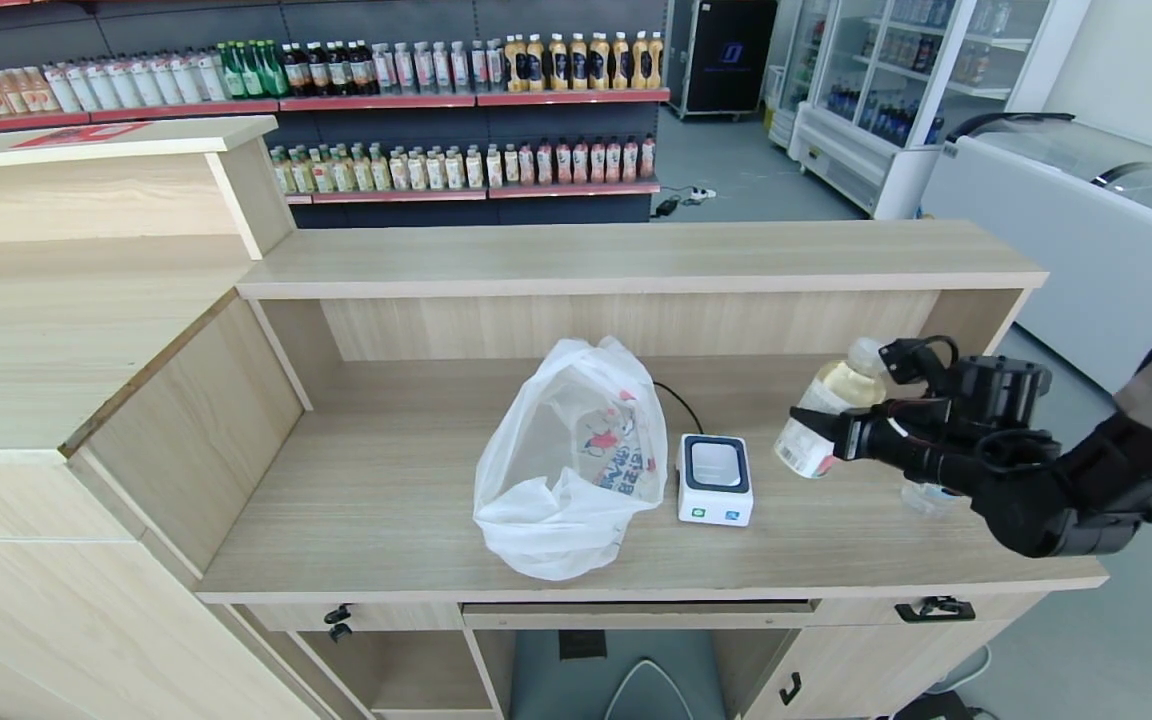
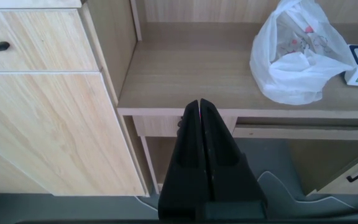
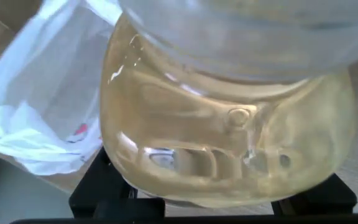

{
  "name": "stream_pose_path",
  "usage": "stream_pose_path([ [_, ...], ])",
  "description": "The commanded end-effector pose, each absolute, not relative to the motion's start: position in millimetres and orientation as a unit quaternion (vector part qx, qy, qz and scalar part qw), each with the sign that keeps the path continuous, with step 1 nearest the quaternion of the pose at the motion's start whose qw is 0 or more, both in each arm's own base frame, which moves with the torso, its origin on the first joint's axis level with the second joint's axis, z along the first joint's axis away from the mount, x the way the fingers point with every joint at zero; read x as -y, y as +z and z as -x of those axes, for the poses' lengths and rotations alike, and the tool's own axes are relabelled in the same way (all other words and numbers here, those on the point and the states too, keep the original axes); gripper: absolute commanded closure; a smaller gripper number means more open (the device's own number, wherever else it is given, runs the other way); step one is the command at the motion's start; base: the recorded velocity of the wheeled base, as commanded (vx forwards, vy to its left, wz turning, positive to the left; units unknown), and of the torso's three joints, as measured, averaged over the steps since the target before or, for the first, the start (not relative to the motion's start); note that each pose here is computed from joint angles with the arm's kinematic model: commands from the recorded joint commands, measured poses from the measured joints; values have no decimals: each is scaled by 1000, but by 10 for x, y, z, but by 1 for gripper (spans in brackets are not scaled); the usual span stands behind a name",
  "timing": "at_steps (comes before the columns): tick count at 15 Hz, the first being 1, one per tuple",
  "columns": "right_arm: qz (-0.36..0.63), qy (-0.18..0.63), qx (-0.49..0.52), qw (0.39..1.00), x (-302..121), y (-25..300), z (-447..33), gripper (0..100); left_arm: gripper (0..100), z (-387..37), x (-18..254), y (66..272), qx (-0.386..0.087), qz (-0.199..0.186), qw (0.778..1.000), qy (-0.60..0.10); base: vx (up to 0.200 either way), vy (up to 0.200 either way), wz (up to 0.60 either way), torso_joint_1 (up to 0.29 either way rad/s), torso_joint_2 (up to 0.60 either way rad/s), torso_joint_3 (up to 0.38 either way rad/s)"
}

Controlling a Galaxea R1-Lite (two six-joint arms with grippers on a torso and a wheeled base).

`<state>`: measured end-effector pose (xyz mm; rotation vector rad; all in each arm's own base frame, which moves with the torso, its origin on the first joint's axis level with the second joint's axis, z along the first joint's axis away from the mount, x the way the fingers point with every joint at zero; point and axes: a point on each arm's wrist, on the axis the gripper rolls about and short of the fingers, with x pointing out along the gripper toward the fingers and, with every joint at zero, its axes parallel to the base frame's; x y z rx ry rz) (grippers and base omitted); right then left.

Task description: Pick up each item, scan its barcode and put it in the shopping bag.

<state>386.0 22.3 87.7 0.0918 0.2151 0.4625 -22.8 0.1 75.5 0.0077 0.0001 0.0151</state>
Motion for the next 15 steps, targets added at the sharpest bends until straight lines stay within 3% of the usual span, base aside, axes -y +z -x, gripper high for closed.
stream_pose_path([
  [1,-108,341,-63,932,-429,1899,-2994,100,100,228,-1,755,0,-4,1000,8,0,0,0,0,0,0],
  [6,-197,441,-64,873,-741,2677,-2311,100,100,228,-1,755,0,-4,1000,8,0,0,0,0,0,0],
  [15,-239,518,-104,815,-926,2738,-1970,100,100,228,-1,755,0,-4,1000,8,0,0,0,0,0,0],
])
